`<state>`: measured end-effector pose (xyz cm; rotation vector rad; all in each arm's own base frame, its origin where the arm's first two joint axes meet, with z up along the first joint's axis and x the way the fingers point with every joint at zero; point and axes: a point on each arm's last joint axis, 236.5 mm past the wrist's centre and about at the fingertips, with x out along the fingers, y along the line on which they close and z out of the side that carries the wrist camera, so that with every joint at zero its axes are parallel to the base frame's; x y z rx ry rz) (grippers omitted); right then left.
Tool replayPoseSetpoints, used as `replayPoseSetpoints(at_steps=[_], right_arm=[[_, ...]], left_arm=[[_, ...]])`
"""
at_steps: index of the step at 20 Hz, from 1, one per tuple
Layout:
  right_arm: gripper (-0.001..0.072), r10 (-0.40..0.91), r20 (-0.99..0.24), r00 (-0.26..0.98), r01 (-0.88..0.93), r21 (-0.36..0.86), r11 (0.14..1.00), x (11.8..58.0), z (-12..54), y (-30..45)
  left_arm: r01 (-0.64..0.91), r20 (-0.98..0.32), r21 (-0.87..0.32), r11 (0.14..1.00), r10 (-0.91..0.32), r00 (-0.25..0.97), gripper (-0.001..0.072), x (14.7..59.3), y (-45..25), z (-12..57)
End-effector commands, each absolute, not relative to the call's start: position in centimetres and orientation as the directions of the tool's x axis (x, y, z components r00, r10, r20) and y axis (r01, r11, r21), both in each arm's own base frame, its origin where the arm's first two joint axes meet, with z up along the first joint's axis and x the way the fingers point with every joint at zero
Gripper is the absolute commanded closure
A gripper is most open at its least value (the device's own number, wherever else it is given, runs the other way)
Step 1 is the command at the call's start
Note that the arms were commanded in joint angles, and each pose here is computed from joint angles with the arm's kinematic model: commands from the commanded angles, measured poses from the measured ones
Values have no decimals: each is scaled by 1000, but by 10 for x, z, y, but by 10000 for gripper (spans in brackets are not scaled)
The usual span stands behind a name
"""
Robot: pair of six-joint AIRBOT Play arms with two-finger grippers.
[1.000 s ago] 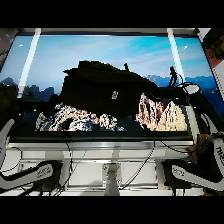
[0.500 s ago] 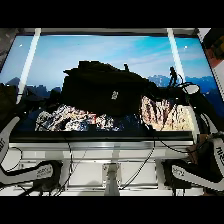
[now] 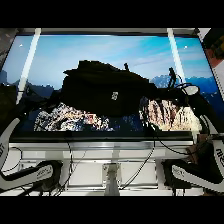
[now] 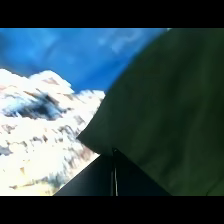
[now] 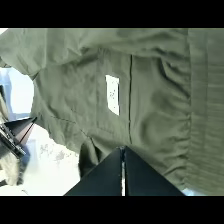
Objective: Fold the clothes and pants, and hang the long-sleeved shirts on hangers.
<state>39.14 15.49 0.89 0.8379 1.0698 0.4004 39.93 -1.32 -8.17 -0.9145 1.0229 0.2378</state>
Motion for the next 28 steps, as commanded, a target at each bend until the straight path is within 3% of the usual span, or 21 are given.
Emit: replayPoseSetpoints(at_steps=[1, 6, 9, 10, 12, 13, 16, 23, 28], right_arm=[[698, 658, -575, 486, 179, 803, 569, 373, -3, 163], [696, 617, -577, 535, 380, 817, 435, 313, -42, 153], [687, 598, -634, 491, 565, 754, 335, 275, -80, 147], [660, 594, -652, 472, 590, 734, 336, 266, -90, 147], [320, 551, -685, 476, 613, 708, 350, 261, -105, 140], [285, 533, -693, 486, 621, 702, 348, 264, -108, 136], [285, 452, -717, 531, 638, 689, 344, 275, -115, 117], [243, 448, -697, 559, 605, 713, 355, 299, -103, 117], [244, 484, -723, 493, 670, 671, 319, 297, -122, 130]], left_arm=[[-479, -837, -478, 736, -216, 503, 701, 375, -30, -70], [-449, -840, -483, 751, -254, 479, 701, 309, -56, -72], [-440, -835, -491, 752, -262, 484, 700, 282, -58, -72], [-431, -838, -486, 760, -266, 477, 701, 273, -59, -71], [-419, -860, -450, 789, -257, 441, 700, 253, -58, -71], [-411, -873, -422, 808, -240, 424, 700, 245, -54, -70], [-367, -866, -389, 845, -200, 458, 701, 242, -45, -57], [-358, -856, -396, 845, -200, 476, 700, 243, -45, -52], [-358, -855, -397, 845, -199, 479, 699, 244, -44, -52]])
